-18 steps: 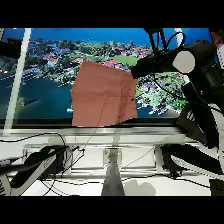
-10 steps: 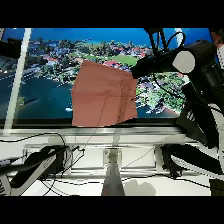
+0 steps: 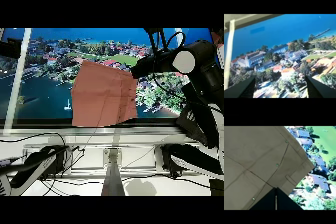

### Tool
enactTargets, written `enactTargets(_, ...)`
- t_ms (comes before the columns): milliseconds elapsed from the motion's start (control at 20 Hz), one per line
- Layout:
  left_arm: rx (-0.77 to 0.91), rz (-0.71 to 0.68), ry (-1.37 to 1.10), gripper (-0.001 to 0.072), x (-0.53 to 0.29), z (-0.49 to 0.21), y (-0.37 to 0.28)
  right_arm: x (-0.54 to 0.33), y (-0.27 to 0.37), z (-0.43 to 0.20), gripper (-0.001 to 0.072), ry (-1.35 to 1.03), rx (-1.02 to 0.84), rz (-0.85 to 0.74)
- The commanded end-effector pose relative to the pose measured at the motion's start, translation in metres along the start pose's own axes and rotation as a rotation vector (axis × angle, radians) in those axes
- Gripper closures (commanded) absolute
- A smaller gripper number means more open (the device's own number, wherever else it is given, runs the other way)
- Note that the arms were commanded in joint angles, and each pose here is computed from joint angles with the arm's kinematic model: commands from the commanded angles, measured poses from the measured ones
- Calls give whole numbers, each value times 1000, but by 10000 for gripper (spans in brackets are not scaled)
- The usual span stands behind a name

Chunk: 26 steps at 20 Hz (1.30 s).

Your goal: Fold the clothes and pants, and hang the long-sleeved shirts on hangers.

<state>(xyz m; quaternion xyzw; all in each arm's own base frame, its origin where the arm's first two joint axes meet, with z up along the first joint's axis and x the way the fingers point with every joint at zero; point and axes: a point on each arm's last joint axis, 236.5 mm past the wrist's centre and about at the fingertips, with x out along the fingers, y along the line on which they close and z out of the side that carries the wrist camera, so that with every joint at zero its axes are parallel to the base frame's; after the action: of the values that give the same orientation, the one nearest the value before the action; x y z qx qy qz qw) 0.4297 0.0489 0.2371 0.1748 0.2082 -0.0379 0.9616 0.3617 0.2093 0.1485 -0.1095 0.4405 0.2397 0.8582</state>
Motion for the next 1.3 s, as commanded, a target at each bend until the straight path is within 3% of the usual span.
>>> enactTargets(0, -25, -16, -16, 3, 0, 4, -4, -2, -30, -6, 695, 31, -102, -119)
enactTargets(150, -81, -53, -46, 3, -1, 12, -12, -11, -89, -35, 696, 161, -149, -247)
enactTargets(300, -126, -84, -69, 3, -2, 18, -19, -11, -139, -97, 697, 338, 8, -241)
enactTargets(450, -129, -108, -46, 4, -2, 13, -25, 18, -122, -163, 697, 413, 282, 45)
enactTargets(650, -311, -184, 57, 15, -5, -6, -45, 54, -52, -228, 696, 461, 559, 400)
enactTargets(700, -310, -214, 102, 32, -7, -16, -53, 63, -35, -239, 676, 466, 621, 446)
enactTargets(750, -297, -238, 154, 104, -10, -27, -60, 71, -24, -247, 556, 462, 672, 468)
enactTargets(800, -272, -257, 221, 198, -14, -42, -66, 81, -15, -254, 349, 452, 714, 473)
enactTargets(850, -247, -274, 290, 210, -19, -58, -71, 90, -10, -259, 233, 439, 745, 464)
enactTargets(950, -204, -323, 429, 210, -31, -91, -83, 105, -6, -264, 232, 410, 817, 437)
enactTargets(1250, -226, -438, 649, 191, -35, -177, -126, 121, 14, -255, 231, 442, 1024, 565)
